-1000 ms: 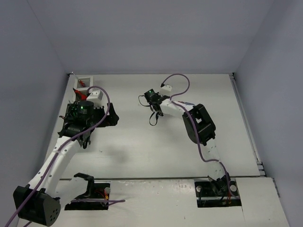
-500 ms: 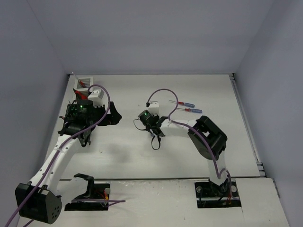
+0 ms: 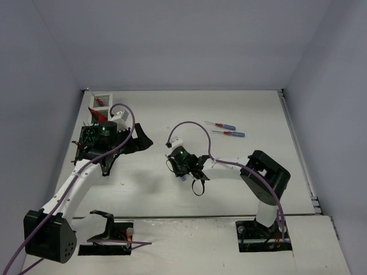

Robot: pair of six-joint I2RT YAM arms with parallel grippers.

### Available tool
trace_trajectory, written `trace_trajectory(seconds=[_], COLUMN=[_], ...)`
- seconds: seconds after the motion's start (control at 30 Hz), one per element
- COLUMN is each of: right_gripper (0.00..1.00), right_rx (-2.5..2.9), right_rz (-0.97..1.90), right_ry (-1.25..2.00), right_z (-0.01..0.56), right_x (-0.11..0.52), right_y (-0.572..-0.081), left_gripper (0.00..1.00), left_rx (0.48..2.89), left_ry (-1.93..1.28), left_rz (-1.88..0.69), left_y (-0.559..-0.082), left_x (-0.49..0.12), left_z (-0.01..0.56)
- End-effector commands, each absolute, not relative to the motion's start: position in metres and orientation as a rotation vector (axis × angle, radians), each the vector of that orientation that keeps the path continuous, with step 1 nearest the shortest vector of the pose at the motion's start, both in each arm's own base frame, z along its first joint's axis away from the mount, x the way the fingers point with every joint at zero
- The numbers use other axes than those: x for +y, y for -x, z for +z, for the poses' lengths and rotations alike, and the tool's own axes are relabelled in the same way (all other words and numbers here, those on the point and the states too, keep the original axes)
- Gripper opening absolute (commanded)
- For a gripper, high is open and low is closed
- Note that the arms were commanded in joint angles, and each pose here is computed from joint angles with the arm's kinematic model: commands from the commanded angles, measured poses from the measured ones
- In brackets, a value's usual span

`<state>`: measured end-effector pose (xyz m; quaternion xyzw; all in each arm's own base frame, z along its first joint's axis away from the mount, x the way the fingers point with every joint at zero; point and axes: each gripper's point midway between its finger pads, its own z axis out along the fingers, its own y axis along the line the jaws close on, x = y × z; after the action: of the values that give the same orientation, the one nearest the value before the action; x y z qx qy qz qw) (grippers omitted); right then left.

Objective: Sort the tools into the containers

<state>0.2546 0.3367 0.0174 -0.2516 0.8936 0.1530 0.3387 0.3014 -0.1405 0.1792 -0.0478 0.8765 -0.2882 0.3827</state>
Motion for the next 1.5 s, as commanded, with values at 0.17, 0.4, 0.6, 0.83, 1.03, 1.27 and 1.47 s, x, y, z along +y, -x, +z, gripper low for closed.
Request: trace_trajectory(seconds=[0.17,0.4,0.6,0.83,1.03,1.27,1.47], right_gripper=[0.0,0.0,0.0,0.0,0.0,0.0,0.0], right_rx=[2.018,1.957,1.914,1.866,1.854,1.849,1.853], right_rz=[0.617,0.66,0.705,0.71,0.725,0.727,0.726], right_ry=[0.701,0.671,0.643,0.582,0.565,0.553,0.541], right_z=[0.121,0.147,0.165,0.183,0.187,0.186,0.182], right_x=[0.373,0.377,0.383,0.382,0.383,0.384,0.383], right_y=[-0.252,-0.25,-0.246,-0.245,-0.242,-0.241,-0.242], left_gripper=[0.86,0.85,0.79,0.73,0.64,0.21,0.0], left_rx=[2.147,2.148,2.16,2.193,2.176,2.12,2.09], left_ry=[0.211,0.259,0.282,0.312,0.323,0.294,0.292], left_rz=[-0.913,-0.958,-0.98,-0.987,-1.03,-1.101,-1.117], left_y=[-0.31,-0.312,-0.312,-0.313,-0.316,-0.317,-0.316], left_x=[-0.162,-0.173,-0.18,-0.19,-0.198,-0.213,-0.214], left_z=[0.212,0.209,0.205,0.191,0.193,0.209,0.219])
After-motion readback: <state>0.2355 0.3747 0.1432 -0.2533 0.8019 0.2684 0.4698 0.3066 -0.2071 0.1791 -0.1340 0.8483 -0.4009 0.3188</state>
